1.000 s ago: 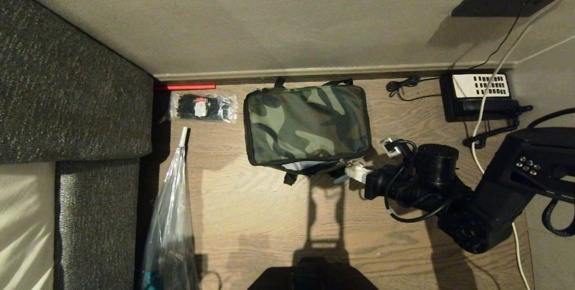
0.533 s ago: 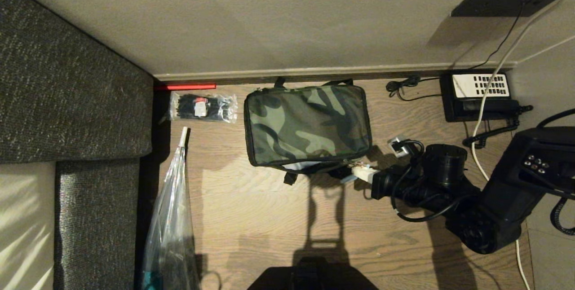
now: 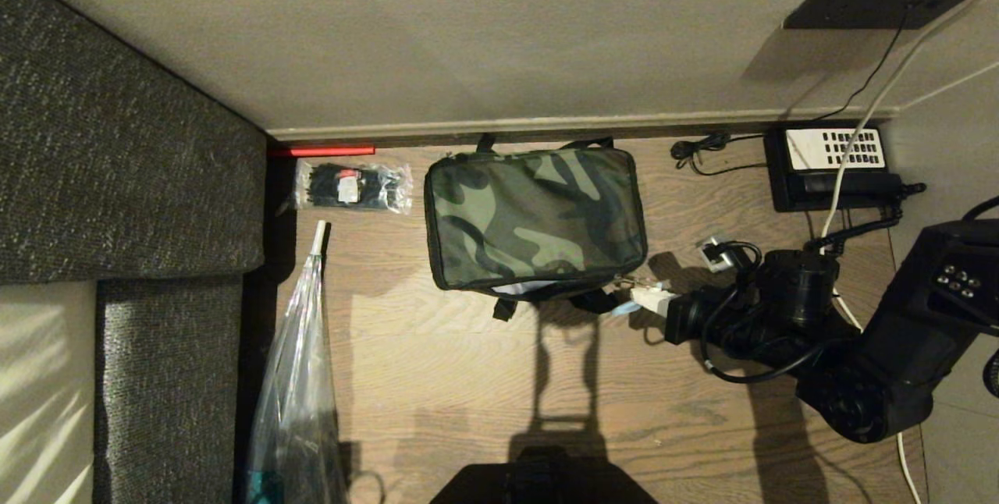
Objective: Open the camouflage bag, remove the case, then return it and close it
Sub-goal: Open the top of the storage box
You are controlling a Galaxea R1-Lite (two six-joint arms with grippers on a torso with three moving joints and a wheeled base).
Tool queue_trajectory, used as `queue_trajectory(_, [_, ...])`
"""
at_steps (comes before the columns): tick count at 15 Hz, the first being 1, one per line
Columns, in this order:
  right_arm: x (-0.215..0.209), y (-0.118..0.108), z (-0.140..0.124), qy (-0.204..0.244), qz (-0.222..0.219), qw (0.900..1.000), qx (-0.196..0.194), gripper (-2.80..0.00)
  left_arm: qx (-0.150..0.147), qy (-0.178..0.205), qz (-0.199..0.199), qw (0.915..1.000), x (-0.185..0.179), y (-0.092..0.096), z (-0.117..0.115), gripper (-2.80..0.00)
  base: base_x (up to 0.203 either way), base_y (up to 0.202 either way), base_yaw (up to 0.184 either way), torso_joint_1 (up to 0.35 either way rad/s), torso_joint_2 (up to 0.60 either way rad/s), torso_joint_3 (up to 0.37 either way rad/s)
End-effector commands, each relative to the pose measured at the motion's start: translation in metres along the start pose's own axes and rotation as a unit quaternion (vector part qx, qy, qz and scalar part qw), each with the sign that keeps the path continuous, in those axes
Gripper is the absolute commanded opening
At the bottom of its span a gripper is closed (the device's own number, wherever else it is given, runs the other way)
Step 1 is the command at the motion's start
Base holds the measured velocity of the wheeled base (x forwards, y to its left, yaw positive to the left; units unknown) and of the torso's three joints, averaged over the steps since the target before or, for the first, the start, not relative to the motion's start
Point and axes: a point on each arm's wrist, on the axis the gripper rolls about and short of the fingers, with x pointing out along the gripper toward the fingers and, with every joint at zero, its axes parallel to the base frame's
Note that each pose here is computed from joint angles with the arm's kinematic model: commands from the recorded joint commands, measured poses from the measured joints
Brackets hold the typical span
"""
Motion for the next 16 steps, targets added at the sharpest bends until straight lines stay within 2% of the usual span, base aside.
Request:
queue_trajectory(1, [-0.001, -0.003, 0.001, -0.004, -0.003, 1.0, -0.001, -2.8, 0.0, 0.001, 0.001, 1.0, 0.0, 0.0, -0.001, -2.8, 0.0, 0.0, 0.0, 0.0, 0.0, 0.0])
queue_trajectory(16, [-0.008, -0.042, -0.002, -0.007, -0.056, 0.998, -0.033, -2.8, 0.0, 0.001, 0.001, 1.0, 0.0, 0.0, -0.001, -2.8, 0.0, 0.0, 0.0, 0.0, 0.0, 0.0])
